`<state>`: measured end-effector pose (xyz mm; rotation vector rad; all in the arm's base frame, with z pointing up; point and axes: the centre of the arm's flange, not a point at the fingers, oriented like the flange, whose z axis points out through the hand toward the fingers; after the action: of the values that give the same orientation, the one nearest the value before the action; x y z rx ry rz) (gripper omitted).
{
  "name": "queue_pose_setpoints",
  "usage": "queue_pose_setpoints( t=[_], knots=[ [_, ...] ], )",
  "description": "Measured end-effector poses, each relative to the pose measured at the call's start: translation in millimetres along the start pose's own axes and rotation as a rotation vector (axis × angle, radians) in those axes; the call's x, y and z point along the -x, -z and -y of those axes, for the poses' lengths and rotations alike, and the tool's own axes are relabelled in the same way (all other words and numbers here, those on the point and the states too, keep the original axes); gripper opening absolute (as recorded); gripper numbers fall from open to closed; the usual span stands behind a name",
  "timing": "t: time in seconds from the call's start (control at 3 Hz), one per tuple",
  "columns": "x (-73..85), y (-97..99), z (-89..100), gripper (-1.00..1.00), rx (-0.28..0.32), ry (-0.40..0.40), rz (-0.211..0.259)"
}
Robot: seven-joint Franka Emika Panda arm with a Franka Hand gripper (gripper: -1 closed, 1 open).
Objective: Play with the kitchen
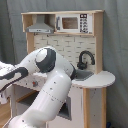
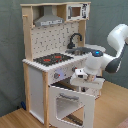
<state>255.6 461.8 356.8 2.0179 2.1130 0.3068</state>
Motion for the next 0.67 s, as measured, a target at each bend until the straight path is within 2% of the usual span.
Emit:
queue_pose_setpoints(
  t=[0.33,0.67],
  knots=[
    [6.5,16.9,-0.9,-1.00,0.024,-0.028,0.040],
    [8.7,20.9,-1.7,1.00,0.031,-0.036,0.050]
  ],
)
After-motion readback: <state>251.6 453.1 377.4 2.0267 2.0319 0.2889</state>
